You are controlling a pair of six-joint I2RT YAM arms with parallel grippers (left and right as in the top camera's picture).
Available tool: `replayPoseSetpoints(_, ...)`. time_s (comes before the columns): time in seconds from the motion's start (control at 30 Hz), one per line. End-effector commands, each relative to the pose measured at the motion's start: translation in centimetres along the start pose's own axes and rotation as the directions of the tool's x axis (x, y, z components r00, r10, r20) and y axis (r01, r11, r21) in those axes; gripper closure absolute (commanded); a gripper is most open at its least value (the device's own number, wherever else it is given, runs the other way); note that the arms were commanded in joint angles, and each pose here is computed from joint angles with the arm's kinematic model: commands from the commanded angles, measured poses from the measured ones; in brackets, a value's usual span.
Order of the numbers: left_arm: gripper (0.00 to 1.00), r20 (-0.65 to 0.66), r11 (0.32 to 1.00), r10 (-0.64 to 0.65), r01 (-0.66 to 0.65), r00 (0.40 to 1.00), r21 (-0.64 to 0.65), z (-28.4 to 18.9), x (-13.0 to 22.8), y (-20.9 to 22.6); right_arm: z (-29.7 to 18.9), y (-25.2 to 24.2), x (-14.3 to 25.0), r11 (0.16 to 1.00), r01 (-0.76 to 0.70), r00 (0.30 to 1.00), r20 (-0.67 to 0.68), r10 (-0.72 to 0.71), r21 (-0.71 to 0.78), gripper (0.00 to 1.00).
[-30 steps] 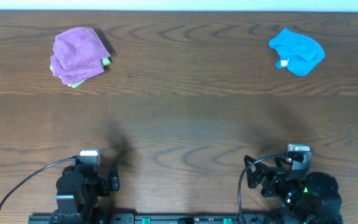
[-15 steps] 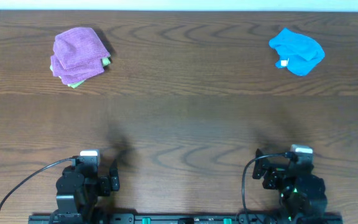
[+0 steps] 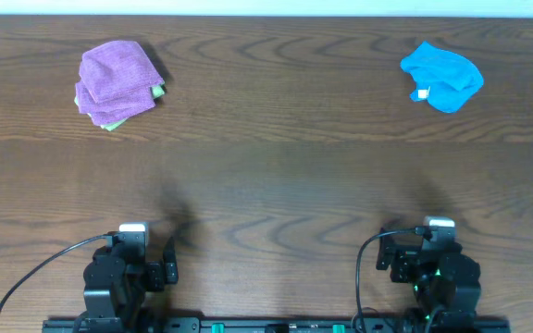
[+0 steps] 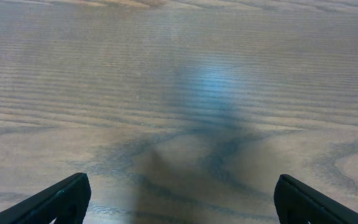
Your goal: Fold the cloth
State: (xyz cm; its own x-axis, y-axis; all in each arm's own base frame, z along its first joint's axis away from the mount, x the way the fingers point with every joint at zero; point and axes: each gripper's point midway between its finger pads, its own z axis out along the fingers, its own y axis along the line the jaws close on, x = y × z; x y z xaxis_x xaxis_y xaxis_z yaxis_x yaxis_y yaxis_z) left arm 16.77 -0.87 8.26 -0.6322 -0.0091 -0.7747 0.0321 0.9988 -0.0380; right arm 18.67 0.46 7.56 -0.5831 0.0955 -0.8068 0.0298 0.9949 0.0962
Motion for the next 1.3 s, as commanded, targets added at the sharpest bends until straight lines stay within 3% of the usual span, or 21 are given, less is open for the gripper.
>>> replayPoseSetpoints(0.0, 0.05, -0.06, 1.0, 0.002, -0.003, 0.998, -0.018, 0.45, 1.79, 0.33, 0.25, 0.33, 0.25, 0.999, 0.033, 0.999, 0.002, -0.033, -0.024, 0.01)
replayPoseSetpoints(1.27, 0.05, -0.059, 1.0, 0.002, -0.003, 0.998, -0.018, 0.45, 1.78, 0.33, 0.25, 0.33, 0.27, 0.999, 0.043, 0.999, 0.001, -0.043, -0.024, 0.01)
